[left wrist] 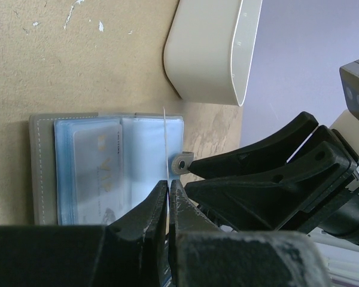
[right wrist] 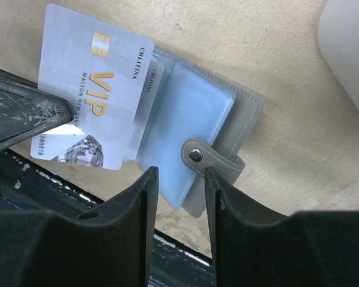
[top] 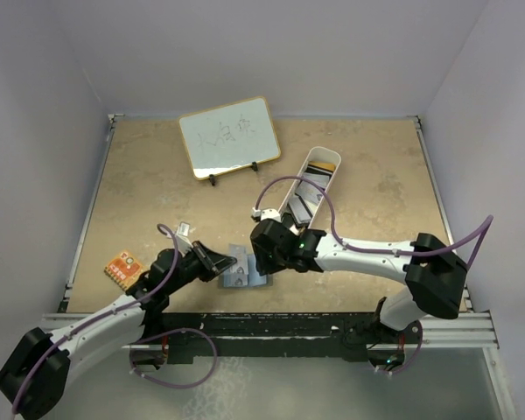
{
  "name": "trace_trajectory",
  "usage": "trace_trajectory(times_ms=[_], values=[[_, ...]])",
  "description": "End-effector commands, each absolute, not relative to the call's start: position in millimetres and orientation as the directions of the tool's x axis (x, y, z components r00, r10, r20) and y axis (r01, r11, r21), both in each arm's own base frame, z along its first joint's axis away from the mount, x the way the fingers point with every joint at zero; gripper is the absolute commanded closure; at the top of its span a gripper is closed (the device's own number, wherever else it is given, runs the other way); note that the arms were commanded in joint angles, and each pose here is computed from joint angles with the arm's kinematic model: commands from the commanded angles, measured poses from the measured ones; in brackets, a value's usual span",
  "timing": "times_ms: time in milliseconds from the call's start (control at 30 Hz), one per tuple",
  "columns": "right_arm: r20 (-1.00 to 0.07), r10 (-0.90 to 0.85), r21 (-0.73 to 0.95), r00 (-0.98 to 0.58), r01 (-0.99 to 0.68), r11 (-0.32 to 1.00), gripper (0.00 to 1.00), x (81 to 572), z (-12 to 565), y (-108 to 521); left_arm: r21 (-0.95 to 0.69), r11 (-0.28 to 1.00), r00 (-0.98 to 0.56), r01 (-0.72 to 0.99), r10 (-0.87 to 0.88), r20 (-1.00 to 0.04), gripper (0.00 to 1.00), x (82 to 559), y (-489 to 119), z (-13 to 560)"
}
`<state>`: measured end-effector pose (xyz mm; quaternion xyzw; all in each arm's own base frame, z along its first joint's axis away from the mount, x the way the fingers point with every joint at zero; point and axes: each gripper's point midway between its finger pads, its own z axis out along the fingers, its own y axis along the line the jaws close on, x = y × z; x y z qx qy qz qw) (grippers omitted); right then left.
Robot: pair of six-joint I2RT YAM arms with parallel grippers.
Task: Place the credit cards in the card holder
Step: Insert the credit card into the card holder.
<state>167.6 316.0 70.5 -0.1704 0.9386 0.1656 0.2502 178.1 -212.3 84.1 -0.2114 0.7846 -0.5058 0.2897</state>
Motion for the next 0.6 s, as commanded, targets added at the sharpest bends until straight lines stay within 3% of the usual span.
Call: trace_trajectory(times_ms=[0, 567], values=[[-0.526, -0.218, 0.214, -0.822, -0.376, 0.901, 0.62, 167, 66, 310, -0.914, 0.406, -0.752, -0.004, -0.603, -0.265, 1.0, 173, -211, 75], [-0.487, -0.18, 0.237, -0.855, -0.328, 0.915, 0.66, 158, 37, 302, -0.88, 0.472, -0.805, -0.047, -0.539, -0.246, 1.0, 163, -213, 50]])
